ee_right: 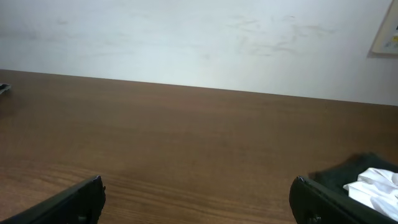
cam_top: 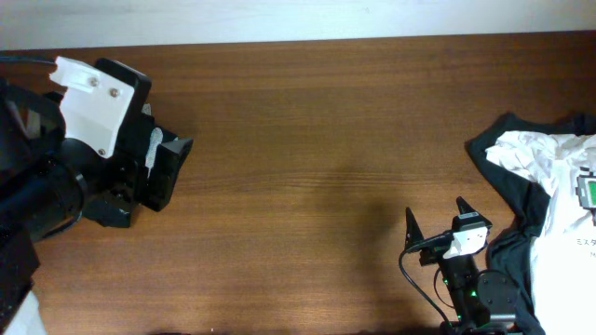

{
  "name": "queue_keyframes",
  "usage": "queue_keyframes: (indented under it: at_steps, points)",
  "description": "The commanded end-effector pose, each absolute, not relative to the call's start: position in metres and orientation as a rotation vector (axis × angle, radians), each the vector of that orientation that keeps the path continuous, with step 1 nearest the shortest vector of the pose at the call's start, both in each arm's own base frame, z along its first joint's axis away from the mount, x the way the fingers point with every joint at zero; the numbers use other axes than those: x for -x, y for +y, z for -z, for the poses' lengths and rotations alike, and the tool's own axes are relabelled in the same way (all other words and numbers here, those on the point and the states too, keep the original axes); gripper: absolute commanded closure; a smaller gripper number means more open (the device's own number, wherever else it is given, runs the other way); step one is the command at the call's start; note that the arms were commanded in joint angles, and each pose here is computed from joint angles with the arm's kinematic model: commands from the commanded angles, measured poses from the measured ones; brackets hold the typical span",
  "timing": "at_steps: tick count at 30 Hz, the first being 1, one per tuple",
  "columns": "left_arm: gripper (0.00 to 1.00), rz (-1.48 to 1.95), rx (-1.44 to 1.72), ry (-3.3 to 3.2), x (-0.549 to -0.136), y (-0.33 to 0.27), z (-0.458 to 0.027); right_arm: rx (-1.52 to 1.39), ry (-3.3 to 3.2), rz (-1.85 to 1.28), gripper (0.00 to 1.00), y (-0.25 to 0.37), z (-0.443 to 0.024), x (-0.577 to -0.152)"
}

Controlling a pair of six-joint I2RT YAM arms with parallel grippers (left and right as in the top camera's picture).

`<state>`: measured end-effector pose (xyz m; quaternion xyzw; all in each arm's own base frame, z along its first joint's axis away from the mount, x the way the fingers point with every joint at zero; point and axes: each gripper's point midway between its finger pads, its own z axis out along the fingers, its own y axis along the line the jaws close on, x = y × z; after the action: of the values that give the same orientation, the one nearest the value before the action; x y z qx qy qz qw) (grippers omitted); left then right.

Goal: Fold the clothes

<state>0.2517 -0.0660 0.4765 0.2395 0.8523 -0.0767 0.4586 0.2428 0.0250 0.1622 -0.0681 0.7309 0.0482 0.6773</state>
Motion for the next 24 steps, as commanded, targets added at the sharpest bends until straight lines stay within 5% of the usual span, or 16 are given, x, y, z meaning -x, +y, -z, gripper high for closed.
queue_keyframes:
  at_steps: [1,9,13,24]
  points:
    - [0.01,0.193,-0.578,2.103,-0.251,-0.066,-0.477,0.161,1.636,-0.106,0.01,0.025,-0.161,-0.243]
    - [0.01,0.125,-0.571,1.859,-0.287,-0.068,-0.505,0.161,1.636,-0.106,0.01,0.025,-0.161,-0.243]
    - [0.01,0.033,-0.532,1.599,-0.295,-0.064,-0.450,0.161,1.636,-0.106,0.01,0.025,-0.161,-0.243]
    - [0.01,-0.112,-0.431,1.361,-0.231,-0.037,-0.266,0.161,1.636,-0.106,0.01,0.025,-0.161,-0.243]
